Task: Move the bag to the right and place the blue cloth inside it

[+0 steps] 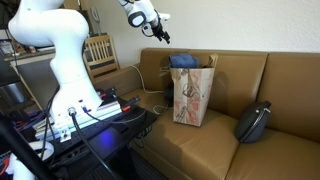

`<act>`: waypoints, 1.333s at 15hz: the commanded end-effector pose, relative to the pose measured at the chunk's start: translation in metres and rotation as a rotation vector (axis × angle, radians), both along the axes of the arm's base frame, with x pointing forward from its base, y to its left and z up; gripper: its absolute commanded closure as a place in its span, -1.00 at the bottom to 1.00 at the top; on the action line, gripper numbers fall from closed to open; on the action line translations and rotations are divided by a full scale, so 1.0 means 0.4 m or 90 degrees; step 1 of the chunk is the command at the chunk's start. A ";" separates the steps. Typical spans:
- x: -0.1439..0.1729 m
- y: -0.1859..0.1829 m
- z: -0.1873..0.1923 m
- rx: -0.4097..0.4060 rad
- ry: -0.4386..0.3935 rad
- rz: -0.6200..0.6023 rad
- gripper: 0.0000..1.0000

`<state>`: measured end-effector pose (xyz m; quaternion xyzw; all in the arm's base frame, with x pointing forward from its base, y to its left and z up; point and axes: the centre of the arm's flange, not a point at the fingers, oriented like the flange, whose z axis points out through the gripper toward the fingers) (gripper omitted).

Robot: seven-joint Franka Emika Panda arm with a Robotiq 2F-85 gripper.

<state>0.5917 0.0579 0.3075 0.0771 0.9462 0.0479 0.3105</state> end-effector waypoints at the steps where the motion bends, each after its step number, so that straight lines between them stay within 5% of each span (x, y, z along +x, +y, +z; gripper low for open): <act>1: 0.018 0.058 0.030 -0.107 0.028 0.068 -1.00; 4: 0.054 0.055 -0.032 -0.072 0.087 0.029 -1.00; 10: 0.100 0.062 -0.148 0.127 0.221 -0.056 -1.00; 12: 0.025 -0.014 -0.197 0.125 0.197 -0.029 -1.00; 16: 0.041 -0.012 -0.228 0.123 0.216 -0.026 -1.00; 20: 0.078 0.018 -0.326 0.244 0.297 -0.029 -1.00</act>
